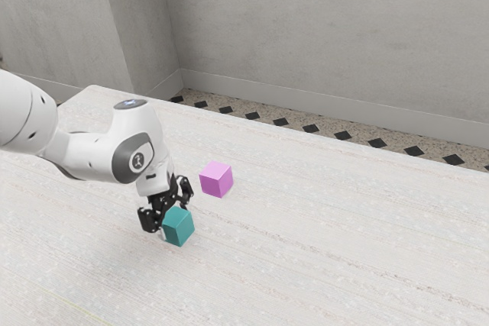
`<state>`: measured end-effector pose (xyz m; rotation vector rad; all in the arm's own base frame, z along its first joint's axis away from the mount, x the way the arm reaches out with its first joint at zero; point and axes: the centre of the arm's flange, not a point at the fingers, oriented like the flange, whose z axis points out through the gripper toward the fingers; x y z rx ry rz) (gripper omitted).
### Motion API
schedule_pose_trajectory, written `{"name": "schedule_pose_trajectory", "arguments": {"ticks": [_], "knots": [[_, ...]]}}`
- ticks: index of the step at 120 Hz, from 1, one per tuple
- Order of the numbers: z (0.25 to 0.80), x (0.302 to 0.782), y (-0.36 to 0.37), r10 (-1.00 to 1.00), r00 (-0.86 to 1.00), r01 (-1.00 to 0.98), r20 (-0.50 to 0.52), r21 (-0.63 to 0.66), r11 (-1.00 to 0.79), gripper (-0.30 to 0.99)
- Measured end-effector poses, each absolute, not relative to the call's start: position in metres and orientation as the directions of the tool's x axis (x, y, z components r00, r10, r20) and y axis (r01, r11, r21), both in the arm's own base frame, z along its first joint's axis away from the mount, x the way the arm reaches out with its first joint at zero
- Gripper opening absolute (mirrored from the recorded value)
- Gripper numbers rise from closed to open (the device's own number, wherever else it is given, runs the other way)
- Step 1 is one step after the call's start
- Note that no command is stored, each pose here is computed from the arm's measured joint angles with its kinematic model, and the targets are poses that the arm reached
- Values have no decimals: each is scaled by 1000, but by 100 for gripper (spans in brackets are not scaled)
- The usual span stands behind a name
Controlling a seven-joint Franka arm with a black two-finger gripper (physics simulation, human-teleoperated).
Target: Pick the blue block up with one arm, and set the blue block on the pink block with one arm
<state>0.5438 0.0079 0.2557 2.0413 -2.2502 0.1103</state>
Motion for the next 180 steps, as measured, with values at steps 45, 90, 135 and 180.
{"name": "schedule_pose_trajectory", "arguments": {"ticks": [45, 90, 135, 180], "knots": [[331, 549, 7, -989, -123, -989, 83, -95, 115, 34], [371, 625, 16, -987, -139, -984, 84, -127, 128, 36], [356, 681, 20, -984, -134, -986, 118, -113, 121, 37], [347, 700, 19, -982, -132, -987, 136, -110, 117, 37]]}}
